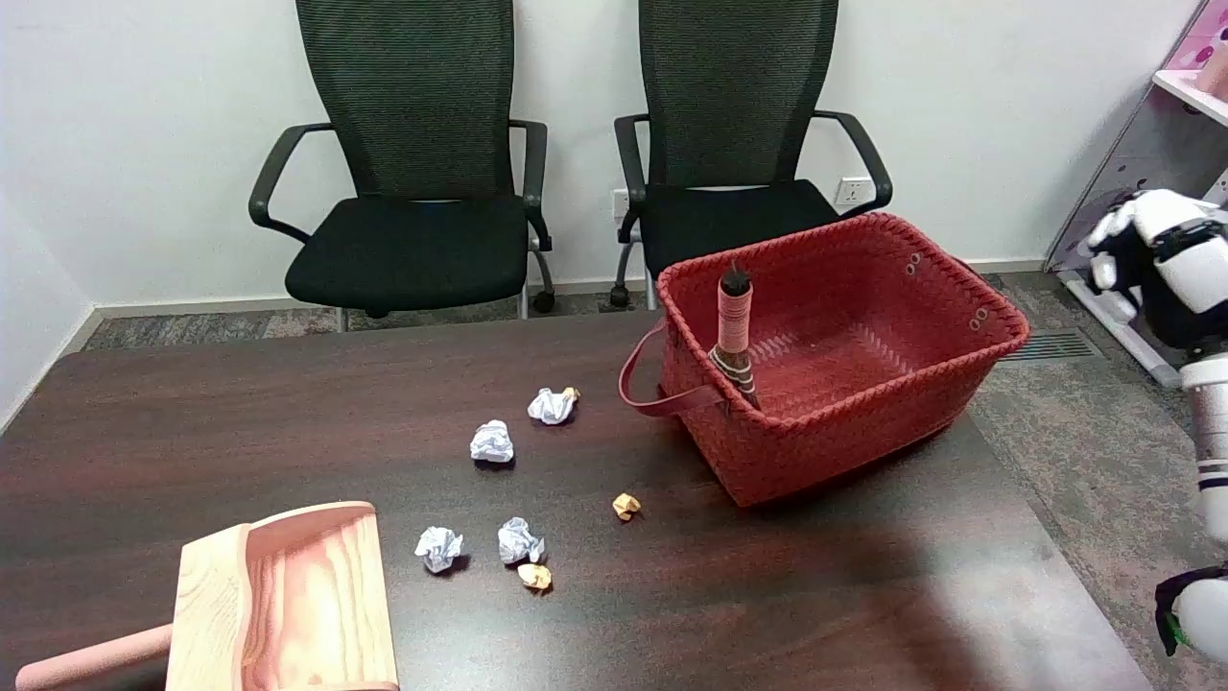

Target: Pick up the broom by its handle.

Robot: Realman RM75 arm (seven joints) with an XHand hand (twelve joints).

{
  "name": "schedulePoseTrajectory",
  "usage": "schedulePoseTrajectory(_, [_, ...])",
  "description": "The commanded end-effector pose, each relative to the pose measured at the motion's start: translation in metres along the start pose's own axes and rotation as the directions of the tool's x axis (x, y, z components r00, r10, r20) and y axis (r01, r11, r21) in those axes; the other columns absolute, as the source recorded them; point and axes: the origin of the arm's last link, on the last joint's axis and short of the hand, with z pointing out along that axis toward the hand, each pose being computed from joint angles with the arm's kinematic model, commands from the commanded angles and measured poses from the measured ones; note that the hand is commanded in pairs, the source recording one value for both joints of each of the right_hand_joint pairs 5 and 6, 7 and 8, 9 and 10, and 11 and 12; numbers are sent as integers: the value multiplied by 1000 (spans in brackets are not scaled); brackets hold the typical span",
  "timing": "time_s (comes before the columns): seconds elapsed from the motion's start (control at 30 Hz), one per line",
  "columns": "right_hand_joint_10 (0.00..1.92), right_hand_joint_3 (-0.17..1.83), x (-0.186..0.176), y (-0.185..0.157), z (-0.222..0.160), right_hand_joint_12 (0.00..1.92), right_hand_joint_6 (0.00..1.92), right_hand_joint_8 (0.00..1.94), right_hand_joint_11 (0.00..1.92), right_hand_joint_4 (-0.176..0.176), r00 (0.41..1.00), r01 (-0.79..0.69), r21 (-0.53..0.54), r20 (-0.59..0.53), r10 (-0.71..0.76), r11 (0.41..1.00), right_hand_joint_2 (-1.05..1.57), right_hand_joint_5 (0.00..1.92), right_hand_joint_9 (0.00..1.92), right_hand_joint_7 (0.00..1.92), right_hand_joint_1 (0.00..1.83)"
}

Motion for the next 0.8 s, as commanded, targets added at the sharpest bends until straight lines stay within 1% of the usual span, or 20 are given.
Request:
schedulePoseTrajectory(0.03, [1546, 1065, -23, 11, 10, 1920, 1250, 1250, 1920, 176, 990, 10, -48, 143, -3, 999, 822, 1250, 1546, 1250, 732])
schedulePoseTrajectory(0.3, [1542, 1075, -31, 9, 10, 1920, 1235, 1235, 1920, 176, 984, -1, -37, 177, 8, 999, 796, 1235, 1542, 1235, 734])
schedulePoseTrajectory(0.47, [1525, 1084, -50, 13, 10, 1920, 1216, 1216, 1920, 176, 964, -1, -64, 264, 18, 998, 774, 1216, 1525, 1216, 737])
schedulePoseTrajectory(0.5, [1507, 1085, -54, 13, 11, 1920, 1202, 1202, 1920, 171, 960, -6, -66, 279, 24, 998, 768, 1202, 1507, 1202, 738])
schedulePoseTrajectory(0.53, [1478, 1087, -58, 13, 12, 1917, 1174, 1174, 1917, 112, 957, -9, -67, 290, 28, 998, 758, 1174, 1478, 1174, 739])
schedulePoseTrajectory(0.57, [1369, 1099, -62, 13, 14, 1867, 1104, 1104, 1867, -44, 953, -11, -66, 303, 31, 998, 720, 1104, 1369, 1104, 743])
schedulePoseTrajectory(0.6, [1184, 1113, -66, 13, 16, 1755, 1024, 1024, 1755, -151, 948, -10, -61, 317, 29, 998, 646, 1024, 1184, 1024, 748])
schedulePoseTrajectory(0.63, [1014, 1106, -72, 12, 18, 1640, 962, 962, 1640, -176, 940, -11, -55, 339, 29, 998, 573, 962, 1014, 962, 733])
schedulePoseTrajectory(0.73, [784, 1074, -91, 10, 22, 1450, 859, 859, 1450, -176, 919, -30, -59, 391, 51, 998, 500, 859, 784, 859, 772])
schedulePoseTrajectory(0.8, [669, 1065, -103, 9, 24, 1214, 812, 812, 1214, -176, 903, -38, -75, 425, 66, 996, 420, 812, 669, 812, 780])
